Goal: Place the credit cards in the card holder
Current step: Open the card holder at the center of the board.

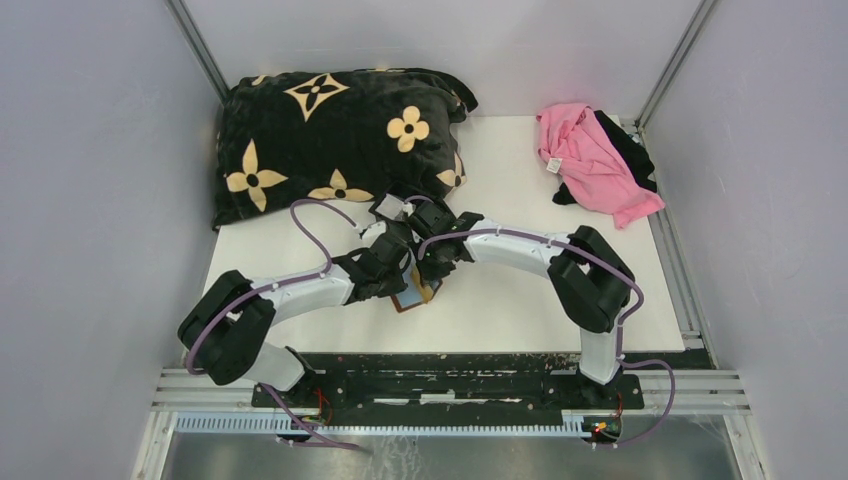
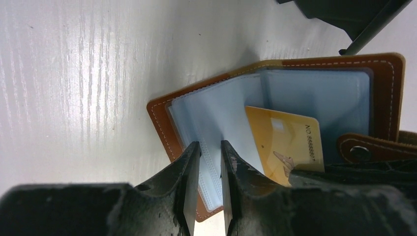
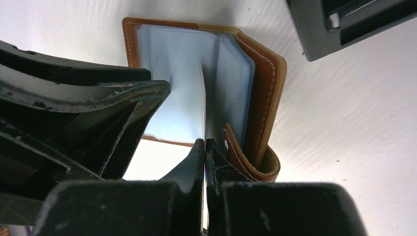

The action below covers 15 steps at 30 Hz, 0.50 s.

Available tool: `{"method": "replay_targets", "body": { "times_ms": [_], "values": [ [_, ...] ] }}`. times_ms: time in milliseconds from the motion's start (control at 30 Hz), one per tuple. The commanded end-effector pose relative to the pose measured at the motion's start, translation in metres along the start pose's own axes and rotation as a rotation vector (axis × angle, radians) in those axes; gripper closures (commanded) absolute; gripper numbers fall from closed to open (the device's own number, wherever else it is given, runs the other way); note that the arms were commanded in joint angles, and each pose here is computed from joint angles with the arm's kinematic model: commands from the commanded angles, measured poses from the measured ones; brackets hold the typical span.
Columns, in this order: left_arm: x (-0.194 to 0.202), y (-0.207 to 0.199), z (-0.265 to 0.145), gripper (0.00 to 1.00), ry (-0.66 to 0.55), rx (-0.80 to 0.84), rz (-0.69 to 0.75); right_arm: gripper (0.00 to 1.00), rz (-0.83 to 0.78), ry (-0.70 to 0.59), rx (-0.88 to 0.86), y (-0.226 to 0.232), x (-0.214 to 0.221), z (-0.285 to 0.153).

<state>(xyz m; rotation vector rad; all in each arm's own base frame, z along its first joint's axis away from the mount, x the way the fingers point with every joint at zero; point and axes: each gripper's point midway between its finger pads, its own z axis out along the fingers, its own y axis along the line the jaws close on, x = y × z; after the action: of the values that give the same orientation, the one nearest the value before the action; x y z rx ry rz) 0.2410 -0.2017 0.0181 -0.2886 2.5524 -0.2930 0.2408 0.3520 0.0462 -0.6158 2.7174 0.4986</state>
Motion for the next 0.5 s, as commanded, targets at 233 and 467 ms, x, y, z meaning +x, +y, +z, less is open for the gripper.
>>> {"method": "replay_targets", "body": {
  "times_ms": [233,467],
  "values": [
    [0.045,0.054,0.010,0.71,0.134,-0.195,0.038,0.99,0.047,-0.067,-0.060,-0.005,-0.022,-0.023],
    [0.054,0.062,0.013,0.72,0.157,-0.217,0.051,0.99,0.059,-0.077,-0.078,-0.009,-0.031,-0.025]
  ]
}}
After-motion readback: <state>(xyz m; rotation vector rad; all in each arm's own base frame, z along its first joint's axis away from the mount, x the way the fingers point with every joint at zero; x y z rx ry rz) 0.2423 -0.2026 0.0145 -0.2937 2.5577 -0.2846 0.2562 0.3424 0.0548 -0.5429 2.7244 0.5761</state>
